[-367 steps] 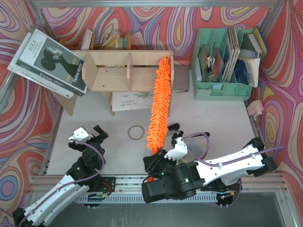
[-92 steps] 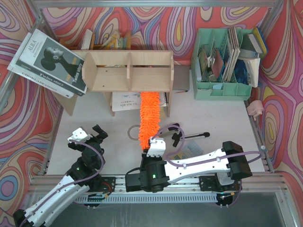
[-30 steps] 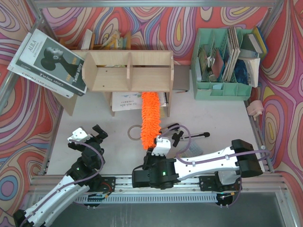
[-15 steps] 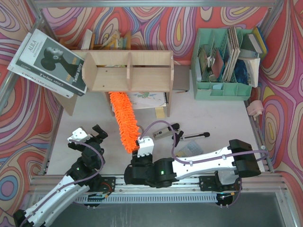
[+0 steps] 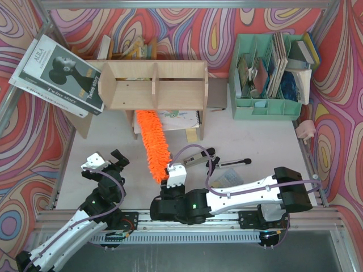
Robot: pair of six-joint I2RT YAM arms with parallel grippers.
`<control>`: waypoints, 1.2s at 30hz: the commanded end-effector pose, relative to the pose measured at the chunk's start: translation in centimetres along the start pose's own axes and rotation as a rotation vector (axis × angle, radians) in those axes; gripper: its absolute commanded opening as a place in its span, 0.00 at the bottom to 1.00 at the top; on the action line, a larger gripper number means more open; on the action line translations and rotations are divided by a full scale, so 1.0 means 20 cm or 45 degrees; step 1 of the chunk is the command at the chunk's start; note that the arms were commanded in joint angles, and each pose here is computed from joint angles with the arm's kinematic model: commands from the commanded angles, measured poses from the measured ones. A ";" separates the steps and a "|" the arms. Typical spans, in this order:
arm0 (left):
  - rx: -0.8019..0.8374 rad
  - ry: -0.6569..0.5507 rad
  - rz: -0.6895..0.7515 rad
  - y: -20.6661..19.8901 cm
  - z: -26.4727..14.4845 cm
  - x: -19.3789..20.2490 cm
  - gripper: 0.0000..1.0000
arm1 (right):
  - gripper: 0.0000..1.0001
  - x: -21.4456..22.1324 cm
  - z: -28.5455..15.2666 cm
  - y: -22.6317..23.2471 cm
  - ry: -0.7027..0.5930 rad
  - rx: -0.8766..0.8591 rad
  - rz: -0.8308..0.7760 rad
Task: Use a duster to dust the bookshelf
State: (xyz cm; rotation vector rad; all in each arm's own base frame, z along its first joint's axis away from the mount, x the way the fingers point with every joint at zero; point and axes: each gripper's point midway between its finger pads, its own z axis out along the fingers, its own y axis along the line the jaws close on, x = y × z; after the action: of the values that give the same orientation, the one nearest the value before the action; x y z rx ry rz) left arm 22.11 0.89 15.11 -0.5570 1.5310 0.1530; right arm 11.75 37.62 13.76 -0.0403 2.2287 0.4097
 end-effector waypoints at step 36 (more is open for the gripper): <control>-0.004 0.007 0.000 0.01 0.00 0.02 0.99 | 0.00 -0.06 0.02 0.12 -0.002 -0.066 -0.061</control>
State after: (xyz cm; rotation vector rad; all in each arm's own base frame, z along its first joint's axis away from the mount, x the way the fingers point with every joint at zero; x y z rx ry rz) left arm 22.07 0.90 14.95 -0.5529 1.5372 0.1558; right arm 11.87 38.01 13.12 -0.0770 2.2700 0.3837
